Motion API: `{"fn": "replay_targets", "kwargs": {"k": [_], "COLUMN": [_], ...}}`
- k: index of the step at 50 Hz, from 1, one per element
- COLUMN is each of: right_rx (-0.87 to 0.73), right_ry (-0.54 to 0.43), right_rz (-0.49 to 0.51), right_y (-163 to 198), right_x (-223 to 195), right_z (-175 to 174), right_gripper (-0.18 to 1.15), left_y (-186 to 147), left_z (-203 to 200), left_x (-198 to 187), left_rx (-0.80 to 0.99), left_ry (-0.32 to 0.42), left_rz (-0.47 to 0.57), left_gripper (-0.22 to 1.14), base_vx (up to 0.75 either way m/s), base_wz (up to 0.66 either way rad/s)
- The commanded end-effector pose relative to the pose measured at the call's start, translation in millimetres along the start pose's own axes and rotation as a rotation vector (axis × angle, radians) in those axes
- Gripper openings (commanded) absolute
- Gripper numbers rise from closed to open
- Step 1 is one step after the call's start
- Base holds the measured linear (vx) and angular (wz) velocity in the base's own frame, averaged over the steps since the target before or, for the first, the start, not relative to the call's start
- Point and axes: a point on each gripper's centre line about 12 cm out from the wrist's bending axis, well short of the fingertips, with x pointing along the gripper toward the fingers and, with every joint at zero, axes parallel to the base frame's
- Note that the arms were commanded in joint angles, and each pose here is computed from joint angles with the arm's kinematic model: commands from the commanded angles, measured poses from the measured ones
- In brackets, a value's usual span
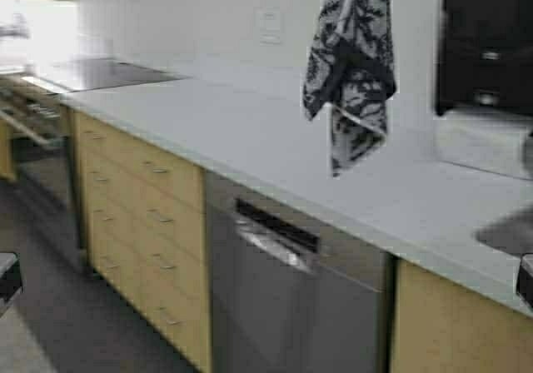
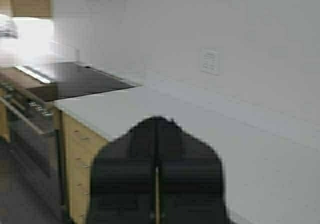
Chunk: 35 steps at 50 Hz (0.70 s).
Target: Get the cloth and wipe up the spill under the wine glass
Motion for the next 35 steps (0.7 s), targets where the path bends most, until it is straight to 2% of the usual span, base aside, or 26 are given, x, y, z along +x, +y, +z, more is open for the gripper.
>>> {"fn": "replay_targets", "kwargs": {"k": [1,24,35], "right_rx": [-0.001,-0.003,-0.005], "right_ry": [-0.021,0.044,0.061], "right_rz": [-0.027,-0.133,-0.15], "right_y": [-7.6,-39.8,-44.6], "right_x": [4.7,13.6,10.6], "right_z": [2.4,-20.4,-26.9], "right_gripper": [0.06,0.06,0.06], "left_y": [-0.5,0.1,0.6], "left_z": [6.9,-1.3,-4.3], "left_x": [4.5,8.0,8.7], "left_rx": [0.002,0.001,0.003], "left_ry": [-0.014,0.026,0.038], "left_rz": [-0.001,0.002,0.004], "left_gripper": [0.03,0.03,0.03], "base_vx": [-0.05,-0.03,0.0], "base_wz": [0.44,0.39,0.49]}}
